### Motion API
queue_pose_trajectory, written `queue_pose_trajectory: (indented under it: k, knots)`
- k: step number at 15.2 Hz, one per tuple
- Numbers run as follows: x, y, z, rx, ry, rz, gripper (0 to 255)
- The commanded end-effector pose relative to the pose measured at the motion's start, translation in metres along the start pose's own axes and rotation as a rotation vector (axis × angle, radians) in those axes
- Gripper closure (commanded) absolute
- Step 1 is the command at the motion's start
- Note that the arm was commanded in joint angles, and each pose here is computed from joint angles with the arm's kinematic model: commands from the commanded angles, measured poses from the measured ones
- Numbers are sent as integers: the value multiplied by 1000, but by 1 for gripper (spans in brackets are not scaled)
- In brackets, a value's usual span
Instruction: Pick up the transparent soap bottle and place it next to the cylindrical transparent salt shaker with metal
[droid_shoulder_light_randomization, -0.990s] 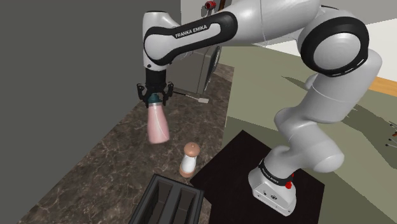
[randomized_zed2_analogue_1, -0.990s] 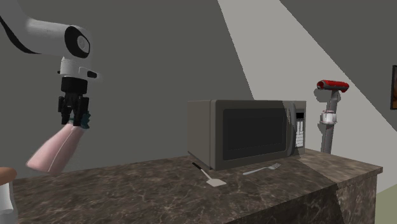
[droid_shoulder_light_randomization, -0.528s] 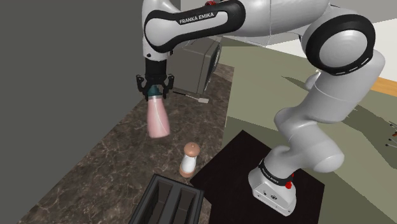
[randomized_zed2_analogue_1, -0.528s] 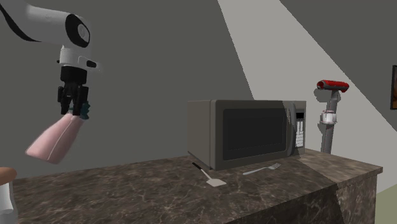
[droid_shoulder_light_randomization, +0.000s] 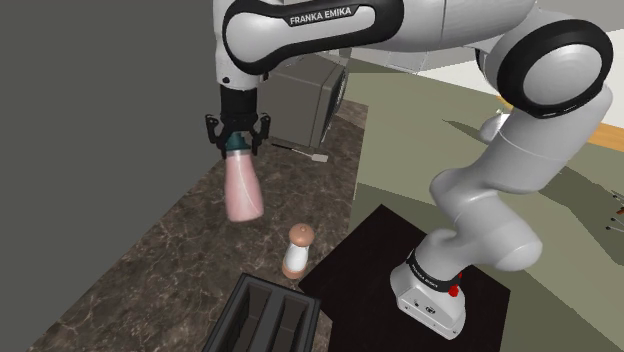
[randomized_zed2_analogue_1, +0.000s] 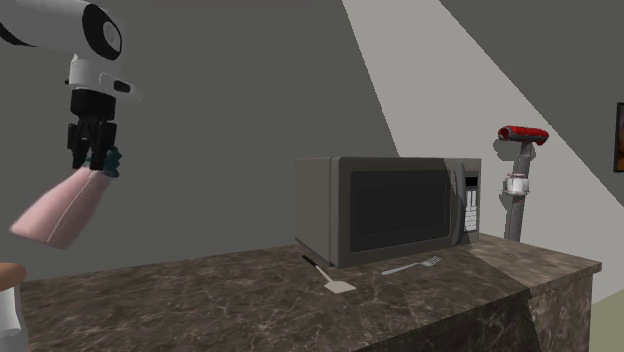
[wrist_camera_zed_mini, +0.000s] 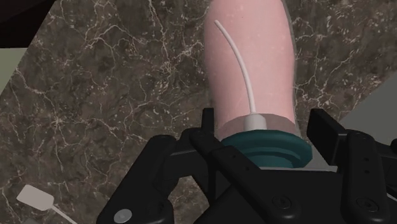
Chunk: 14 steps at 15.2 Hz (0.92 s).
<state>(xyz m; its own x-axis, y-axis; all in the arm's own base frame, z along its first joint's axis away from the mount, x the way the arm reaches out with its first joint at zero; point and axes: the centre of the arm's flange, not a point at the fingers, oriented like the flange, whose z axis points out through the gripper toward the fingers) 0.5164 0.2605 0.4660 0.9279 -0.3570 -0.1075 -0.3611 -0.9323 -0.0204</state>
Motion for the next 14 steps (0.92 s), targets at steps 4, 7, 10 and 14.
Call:
queue_pose_trajectory:
  k: [4,7,10,14]
  knots:
    - [-53,-39,8,0,0,1,255]
    - [-85,-61,12,0,0,1,255]
    - [-117,-84,15,0,0,1,255]
    - [-150,-109,25,0,0,1,255]
